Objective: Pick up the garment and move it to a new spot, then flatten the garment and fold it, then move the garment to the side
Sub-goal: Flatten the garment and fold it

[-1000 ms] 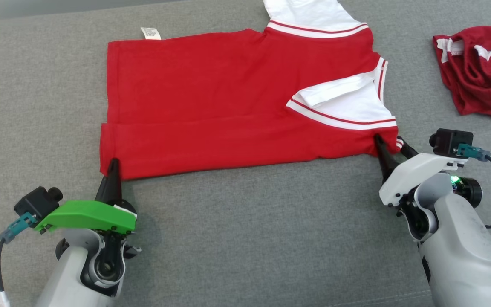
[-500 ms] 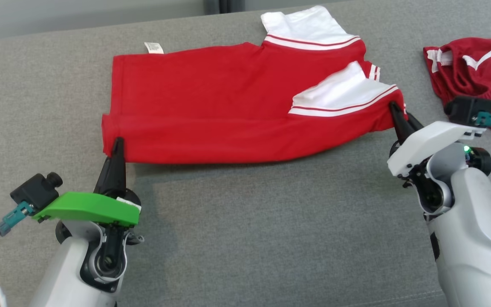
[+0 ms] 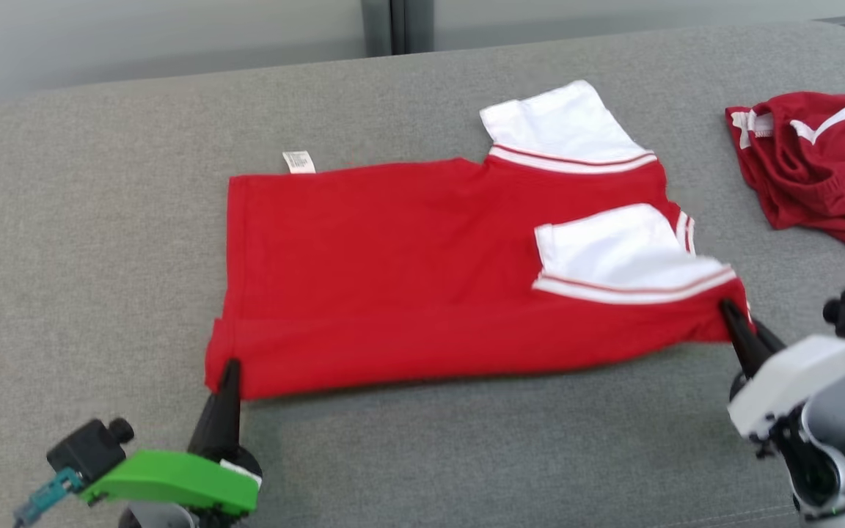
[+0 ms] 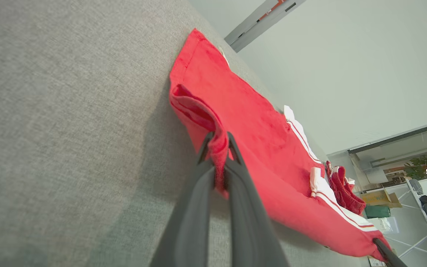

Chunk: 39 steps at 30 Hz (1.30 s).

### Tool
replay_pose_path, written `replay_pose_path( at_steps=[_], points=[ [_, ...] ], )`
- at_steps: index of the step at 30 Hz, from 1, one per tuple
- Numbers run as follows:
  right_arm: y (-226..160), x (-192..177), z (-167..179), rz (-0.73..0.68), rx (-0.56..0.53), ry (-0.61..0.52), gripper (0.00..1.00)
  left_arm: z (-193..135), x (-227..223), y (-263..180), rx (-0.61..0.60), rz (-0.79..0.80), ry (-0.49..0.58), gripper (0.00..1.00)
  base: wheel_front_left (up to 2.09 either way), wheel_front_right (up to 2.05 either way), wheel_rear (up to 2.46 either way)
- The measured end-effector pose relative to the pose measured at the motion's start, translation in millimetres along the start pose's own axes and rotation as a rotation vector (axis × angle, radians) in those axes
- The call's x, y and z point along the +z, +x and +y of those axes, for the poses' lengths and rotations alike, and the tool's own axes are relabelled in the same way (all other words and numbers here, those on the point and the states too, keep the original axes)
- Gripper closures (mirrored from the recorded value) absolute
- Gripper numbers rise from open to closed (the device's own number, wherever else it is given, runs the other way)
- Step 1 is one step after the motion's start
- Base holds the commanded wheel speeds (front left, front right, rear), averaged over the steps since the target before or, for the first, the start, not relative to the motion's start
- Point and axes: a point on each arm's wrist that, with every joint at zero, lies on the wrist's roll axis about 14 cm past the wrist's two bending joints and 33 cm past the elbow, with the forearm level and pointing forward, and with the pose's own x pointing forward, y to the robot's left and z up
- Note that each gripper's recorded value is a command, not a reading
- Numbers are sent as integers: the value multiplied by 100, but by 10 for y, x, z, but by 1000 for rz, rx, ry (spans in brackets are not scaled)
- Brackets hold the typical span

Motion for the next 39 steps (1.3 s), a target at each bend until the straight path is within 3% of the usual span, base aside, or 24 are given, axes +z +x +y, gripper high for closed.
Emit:
replay_pose_path(
  at_steps=[5, 11, 12, 14, 15, 16, 17, 25, 35, 39],
  points=[
    [-185, -284, -146, 40, -22, 109, 100, 167, -167, -162, 64, 34, -28, 100, 0, 0, 0],
    [-250, -479, -237, 58, -53, 127, 100, 334, -319, -270, 124, 78, -41, 100, 0, 0, 0],
    [-257, -510, -256, 60, -59, 133, 95, 360, -345, -286, 133, 86, -39, 100, 0, 0, 0],
    [-267, -541, -279, 59, -68, 127, 56, 387, -379, -310, 142, 97, -38, 100, 0, 0, 0],
    [-270, -545, -290, 54, -73, 122, 2, 403, -394, -324, 148, 100, -37, 67, 0, 0, 0],
    [-275, -548, -306, 51, -79, 111, 0, 422, -413, -342, 154, 106, -33, 21, 0, 0, 0],
    [-279, -549, -314, 48, -83, 105, 0, 437, -427, -356, 158, 111, -27, 0, 0, 0, 0],
    [-322, -330, -393, -36, -112, 36, 0, 452, -213, -357, 134, 88, 98, 0, 0, 0, 0],
    [-82, 121, -57, -123, -37, -99, 0, 32, 456, 315, -60, 123, 586, 0, 0, 0, 0],
    [75, 225, 129, -132, 8, -145, 0, -54, 524, 650, -84, 184, 709, 0, 0, 0, 0]
  ],
)
